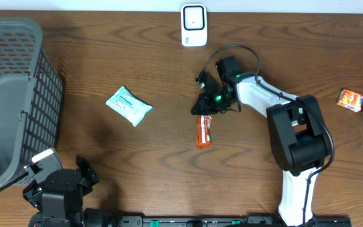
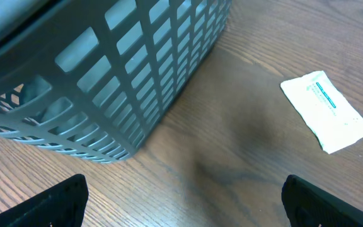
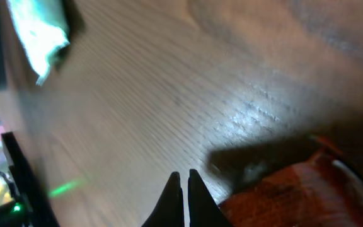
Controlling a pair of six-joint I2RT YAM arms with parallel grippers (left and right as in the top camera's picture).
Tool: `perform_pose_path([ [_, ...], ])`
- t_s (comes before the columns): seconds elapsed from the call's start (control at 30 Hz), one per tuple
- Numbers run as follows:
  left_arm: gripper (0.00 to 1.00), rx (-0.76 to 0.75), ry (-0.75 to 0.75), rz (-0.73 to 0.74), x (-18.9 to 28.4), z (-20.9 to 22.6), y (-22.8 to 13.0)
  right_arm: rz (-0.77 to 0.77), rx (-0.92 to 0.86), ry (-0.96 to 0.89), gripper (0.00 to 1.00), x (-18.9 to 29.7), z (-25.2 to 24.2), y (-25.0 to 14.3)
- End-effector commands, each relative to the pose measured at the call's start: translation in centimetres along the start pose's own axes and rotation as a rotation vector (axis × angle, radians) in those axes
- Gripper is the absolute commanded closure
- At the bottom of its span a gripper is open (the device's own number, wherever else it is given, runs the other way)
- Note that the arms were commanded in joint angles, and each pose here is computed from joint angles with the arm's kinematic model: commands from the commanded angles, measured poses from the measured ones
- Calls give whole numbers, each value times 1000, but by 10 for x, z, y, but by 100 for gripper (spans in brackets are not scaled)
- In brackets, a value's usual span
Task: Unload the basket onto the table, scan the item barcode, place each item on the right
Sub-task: 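Lower the TOP bar near center and regrasp it upright with right gripper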
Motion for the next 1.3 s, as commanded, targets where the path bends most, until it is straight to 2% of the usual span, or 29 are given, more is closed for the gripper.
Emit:
perform_pose_path([
  [0.0, 2, 8, 9, -3, 0, 1, 1, -85, 96, -17, 99, 46, 31, 27],
  [0.23, 2, 8, 9, -3, 0, 1, 1, -26, -12, -303, 99, 78, 34, 14],
  [0.5, 2, 8, 9, -3, 0, 1, 1, 62, 0, -303, 99, 42, 25, 8],
  [0.7, 2, 8, 9, -3, 0, 1, 1, 161, -79, -359, 99, 13, 4, -5],
  [0.83, 2, 8, 9, -3, 0, 1, 1, 190, -102, -359, 99, 11, 3, -10],
  [1.03, 2, 8, 9, -3, 0, 1, 1, 128, -25, -323, 99, 50, 36, 10],
  [1.17, 2, 8, 9, -3, 0, 1, 1, 82, 1, -424, 99, 81, 52, 20],
  [1.27, 2, 8, 9, -3, 0, 1, 1, 79, 9, -451, 99, 82, 52, 20],
])
Point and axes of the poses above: each gripper's point midway between its finger pads, its own x axis back along the fingers, its own z axis along the line the jaws close on, y = z × x, the point moved 9 cm from there along x, back along the fingers, and after that the axes turned 6 degrees about x, right-handed, at the moved point
